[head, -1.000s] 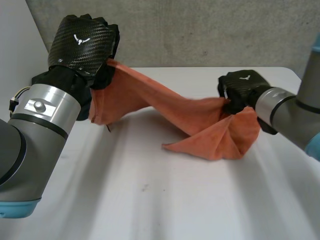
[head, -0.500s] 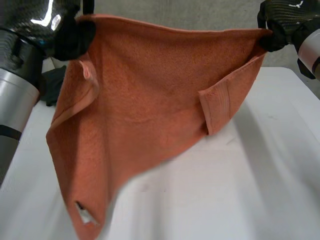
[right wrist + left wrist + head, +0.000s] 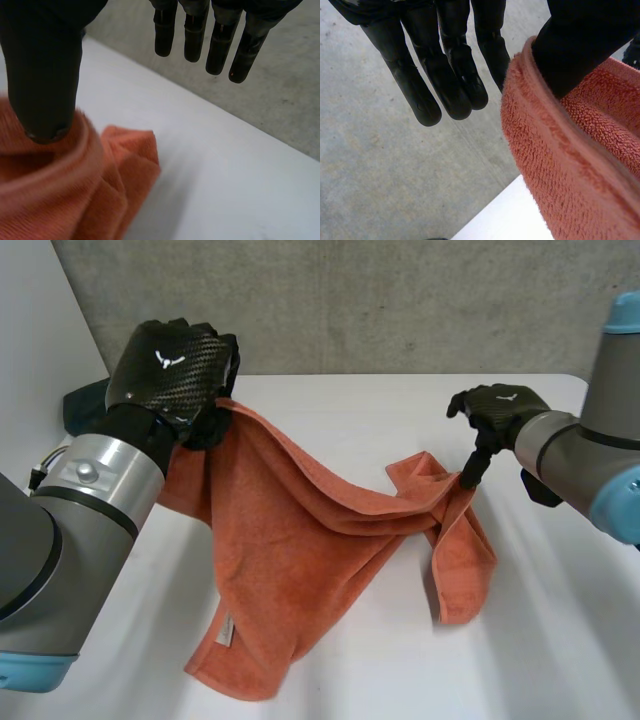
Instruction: Fold the laundry.
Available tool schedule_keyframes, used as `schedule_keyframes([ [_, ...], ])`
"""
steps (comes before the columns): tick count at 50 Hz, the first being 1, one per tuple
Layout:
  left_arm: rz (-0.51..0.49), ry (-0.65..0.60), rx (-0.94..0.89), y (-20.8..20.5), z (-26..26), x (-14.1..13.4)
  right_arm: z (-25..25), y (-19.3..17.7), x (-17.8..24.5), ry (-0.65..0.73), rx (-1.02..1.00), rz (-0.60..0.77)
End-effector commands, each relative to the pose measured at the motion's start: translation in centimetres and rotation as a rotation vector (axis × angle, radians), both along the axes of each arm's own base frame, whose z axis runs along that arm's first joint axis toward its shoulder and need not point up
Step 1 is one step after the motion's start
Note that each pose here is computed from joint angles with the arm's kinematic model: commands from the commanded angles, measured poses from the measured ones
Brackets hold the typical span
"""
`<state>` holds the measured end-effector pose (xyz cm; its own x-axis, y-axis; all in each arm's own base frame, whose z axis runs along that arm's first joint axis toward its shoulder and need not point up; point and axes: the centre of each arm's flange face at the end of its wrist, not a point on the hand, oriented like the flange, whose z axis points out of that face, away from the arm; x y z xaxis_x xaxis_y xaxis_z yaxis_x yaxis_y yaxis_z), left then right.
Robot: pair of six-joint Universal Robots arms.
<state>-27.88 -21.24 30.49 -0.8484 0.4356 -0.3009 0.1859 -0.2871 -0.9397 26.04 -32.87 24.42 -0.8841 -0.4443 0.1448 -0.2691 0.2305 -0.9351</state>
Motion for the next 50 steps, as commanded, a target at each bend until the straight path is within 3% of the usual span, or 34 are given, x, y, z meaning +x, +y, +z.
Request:
schedule_keyframes([
  [1,-0.007,0.015,-0.024,0.5,0.9,0.1,-0.2,2.5,-2.0,-0.24,0.13,-0.12],
  [7,-0.006,0.01,-0.015,0.4,0.5,0.0,-1.8,5.3,-3.3,-0.35,0.279,-0.169],
  [17,0.01,0.007,-0.015,-0.4,0.4,0.2,-3.3,9.4,-5.0,-0.343,0.357,-0.176],
  [29,0.038,-0.006,0.005,-1.6,-0.4,0.6,-6.6,12.9,-4.7,-0.233,0.376,-0.107],
  [35,0.037,-0.005,0.007,-1.6,-0.5,0.6,-7.5,13.1,-3.1,-0.194,0.315,-0.029],
  [50,0.038,-0.005,0.002,-1.7,-0.4,0.6,-11.0,13.4,-1.7,0.008,0.251,-0.02],
])
